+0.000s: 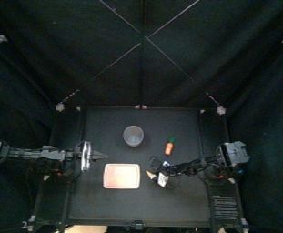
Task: Pick the ice cream then place it on the pink plate
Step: Place ice cream on the pink plate
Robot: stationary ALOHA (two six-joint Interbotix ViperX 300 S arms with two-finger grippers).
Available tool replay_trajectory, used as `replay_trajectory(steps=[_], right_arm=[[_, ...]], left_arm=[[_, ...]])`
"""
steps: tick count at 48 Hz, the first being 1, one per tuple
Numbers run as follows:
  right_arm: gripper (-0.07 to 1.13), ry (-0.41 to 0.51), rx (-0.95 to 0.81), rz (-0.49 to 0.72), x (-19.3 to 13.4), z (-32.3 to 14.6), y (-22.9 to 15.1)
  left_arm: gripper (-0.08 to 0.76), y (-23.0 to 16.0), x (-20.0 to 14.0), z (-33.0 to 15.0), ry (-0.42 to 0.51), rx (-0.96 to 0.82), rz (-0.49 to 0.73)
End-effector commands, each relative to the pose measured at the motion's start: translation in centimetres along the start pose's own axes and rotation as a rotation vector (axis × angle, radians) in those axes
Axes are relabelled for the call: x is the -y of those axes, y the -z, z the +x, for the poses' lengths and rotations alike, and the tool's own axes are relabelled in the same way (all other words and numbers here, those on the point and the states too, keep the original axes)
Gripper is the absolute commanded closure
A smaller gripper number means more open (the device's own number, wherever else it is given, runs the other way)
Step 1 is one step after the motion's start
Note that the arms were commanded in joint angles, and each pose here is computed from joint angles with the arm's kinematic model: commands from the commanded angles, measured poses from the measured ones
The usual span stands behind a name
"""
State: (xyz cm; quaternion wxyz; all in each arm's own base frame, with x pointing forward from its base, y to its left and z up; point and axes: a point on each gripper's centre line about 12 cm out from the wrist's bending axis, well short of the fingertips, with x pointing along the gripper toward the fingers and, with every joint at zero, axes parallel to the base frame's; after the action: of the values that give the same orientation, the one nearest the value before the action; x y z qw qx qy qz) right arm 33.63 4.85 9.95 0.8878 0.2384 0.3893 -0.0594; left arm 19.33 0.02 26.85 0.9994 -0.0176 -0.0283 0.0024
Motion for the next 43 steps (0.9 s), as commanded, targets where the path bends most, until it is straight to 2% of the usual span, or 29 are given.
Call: replay_trajectory(steps=[1,5,13,28,36,43], right_arm=[[0.45,-0.017,0.024,0.001,-0.6,-0.2,-0.7],[0.53,-0.020,0.027,-0.001,-0.7,-0.2,-0.9],[0.52,-0.045,0.068,-0.016,-1.6,-0.6,-2.5],[0.52,-0.127,0.257,-0.158,-5.1,-1.7,-10.4],[0.52,-0.126,0.296,-0.255,-6.4,1.1,-13.6],[0.52,-0.108,0.291,-0.282,-6.5,4.1,-14.9]], left_arm=[[0.709,-0.5,0.1,0.1,0.002,0.017,0.001],[0.709,-0.5,0.0,0.1,0.002,0.017,0.000],[0.709,-0.4,0.0,0.1,0.002,0.014,0.000],[0.709,-0.3,0.0,0.1,0.001,0.009,-0.002],[0.709,-0.2,0.0,0.1,0.001,0.005,-0.003],[0.709,0.0,0.0,0.0,0.001,-0.002,-0.003]])
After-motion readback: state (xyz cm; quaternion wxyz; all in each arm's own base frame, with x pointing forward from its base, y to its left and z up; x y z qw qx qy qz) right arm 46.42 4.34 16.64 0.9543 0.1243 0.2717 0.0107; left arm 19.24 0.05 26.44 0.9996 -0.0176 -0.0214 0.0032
